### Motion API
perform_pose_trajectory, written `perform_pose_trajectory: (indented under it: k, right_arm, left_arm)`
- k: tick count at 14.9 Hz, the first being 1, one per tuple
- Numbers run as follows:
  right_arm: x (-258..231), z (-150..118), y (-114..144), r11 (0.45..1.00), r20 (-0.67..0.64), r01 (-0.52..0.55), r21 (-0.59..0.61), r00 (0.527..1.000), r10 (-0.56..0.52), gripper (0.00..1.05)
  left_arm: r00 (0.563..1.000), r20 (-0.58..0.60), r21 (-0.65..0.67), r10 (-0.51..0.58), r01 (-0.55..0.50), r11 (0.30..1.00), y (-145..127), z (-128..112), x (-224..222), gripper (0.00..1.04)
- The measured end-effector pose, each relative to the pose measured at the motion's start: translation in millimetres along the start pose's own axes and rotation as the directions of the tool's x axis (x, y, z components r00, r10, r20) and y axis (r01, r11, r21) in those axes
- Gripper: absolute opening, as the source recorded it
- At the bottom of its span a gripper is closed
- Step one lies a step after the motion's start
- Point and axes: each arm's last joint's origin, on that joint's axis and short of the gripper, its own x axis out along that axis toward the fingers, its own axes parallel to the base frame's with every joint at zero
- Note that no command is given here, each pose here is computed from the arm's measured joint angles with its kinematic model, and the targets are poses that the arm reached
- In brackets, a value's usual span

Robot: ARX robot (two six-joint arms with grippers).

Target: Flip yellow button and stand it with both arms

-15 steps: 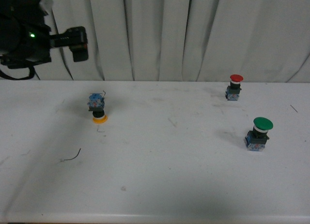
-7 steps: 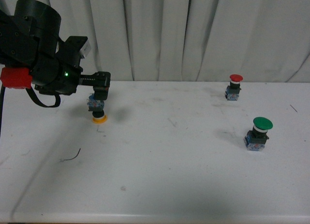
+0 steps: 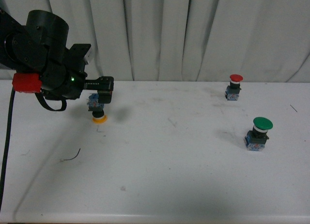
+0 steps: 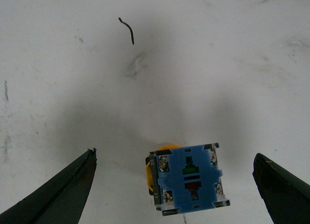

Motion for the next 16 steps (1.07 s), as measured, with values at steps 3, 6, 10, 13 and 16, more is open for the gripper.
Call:
perform_pose_trajectory:
  k: [3, 6, 10, 13, 16]
  right_arm:
    - [0.0, 0.0, 0.0, 1.0, 0.0, 0.0, 0.0, 1.0, 0.0, 0.98]
    - [0.0, 0.0, 0.0, 1.0, 0.0, 0.0, 0.0, 1.0, 0.0, 0.98]
    - [0.0, 0.0, 0.0, 1.0, 0.0, 0.0, 0.0, 1.0, 0.0, 0.98]
    - [0.0, 0.0, 0.0, 1.0, 0.0, 0.0, 0.0, 1.0, 0.0, 0.98]
    - [0.0, 0.0, 0.0, 1.0, 0.0, 0.0, 0.0, 1.0, 0.0, 0.98]
  left_arm:
    - [1.0, -0.014, -0.007, 0.006, -0.006, 1.0, 0.3, -2.4, 2.5, 0.98]
    - [1.0, -0.025, -0.006, 0.017, -0.017, 1.0, 0.5, -4.0, 3.8, 0.98]
    - [1.0, -0.017, -0.006, 0.015, -0.016, 1.0, 0.0, -3.2, 3.9, 0.73]
    - [1.0, -0.018, -0.005, 0.013, -0.013, 1.0, -2.2, -3.3, 4.0, 0.41]
    - [1.0, -0.002, -0.012, 0.009, -0.009, 1.0, -3.5, 0.2, -0.2, 0.35]
